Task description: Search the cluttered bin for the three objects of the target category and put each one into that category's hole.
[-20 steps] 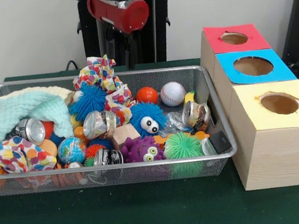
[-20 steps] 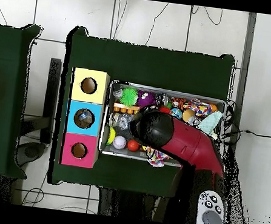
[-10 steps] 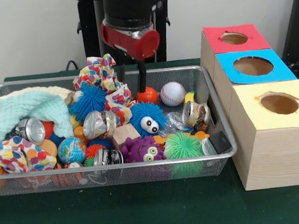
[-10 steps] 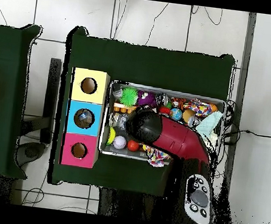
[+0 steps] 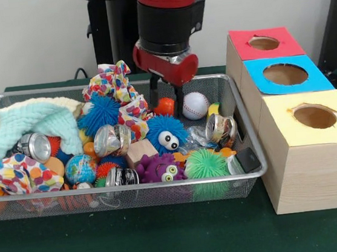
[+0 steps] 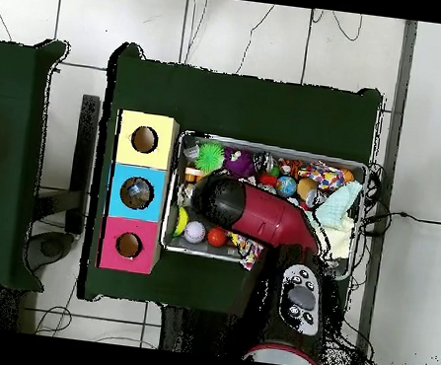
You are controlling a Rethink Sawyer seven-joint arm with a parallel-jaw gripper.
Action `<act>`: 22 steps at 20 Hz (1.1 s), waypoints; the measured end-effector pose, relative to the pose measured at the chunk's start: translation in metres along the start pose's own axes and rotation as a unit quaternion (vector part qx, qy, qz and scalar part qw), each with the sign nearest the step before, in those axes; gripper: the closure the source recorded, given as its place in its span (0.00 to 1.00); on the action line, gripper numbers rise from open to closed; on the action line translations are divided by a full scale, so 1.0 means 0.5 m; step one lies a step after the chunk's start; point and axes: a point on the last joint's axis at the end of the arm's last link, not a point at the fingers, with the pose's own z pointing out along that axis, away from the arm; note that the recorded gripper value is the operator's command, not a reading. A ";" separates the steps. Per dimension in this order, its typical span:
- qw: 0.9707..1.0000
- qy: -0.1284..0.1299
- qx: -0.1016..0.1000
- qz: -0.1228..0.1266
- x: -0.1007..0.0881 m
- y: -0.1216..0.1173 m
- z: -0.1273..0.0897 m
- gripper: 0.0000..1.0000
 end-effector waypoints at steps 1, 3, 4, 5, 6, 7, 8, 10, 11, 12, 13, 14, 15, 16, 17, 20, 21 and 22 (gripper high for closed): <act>1.000 0.001 -0.001 -0.001 0.004 0.006 0.001 0.00; 1.000 0.001 -0.002 -0.002 0.009 0.014 0.001 0.00; 1.000 0.001 -0.003 -0.003 0.012 0.020 0.000 0.00; 1.000 0.000 -0.005 -0.004 0.014 0.027 -0.001 0.00; 1.000 -0.001 -0.007 -0.005 0.016 0.033 -0.003 0.00; 1.000 -0.002 -0.009 -0.006 0.018 0.040 -0.006 0.00; 1.000 -0.003 -0.010 -0.007 0.019 0.046 -0.008 0.00; 1.000 -0.004 -0.013 -0.007 0.019 0.056 -0.009 0.00; 1.000 -0.005 -0.015 -0.007 0.019 0.063 -0.009 0.00; 1.000 -0.006 -0.018 -0.006 0.019 0.069 -0.007 0.00; 1.000 -0.007 -0.018 -0.006 0.019 0.071 -0.007 0.00; 1.000 -0.008 -0.020 -0.005 0.018 0.076 -0.004 0.00; 1.000 -0.009 -0.022 -0.004 0.017 0.079 -0.002 0.00; 1.000 -0.011 -0.023 -0.004 0.016 0.082 0.003 0.00; 1.000 -0.014 -0.026 -0.002 0.012 0.087 0.011 0.00; 0.999 -0.021 -0.031 -0.001 0.008 0.092 0.025 0.00; 0.999 -0.022 -0.031 -0.001 0.007 0.093 0.029 0.00; 0.999 -0.025 -0.033 -0.001 0.006 0.094 0.033 0.00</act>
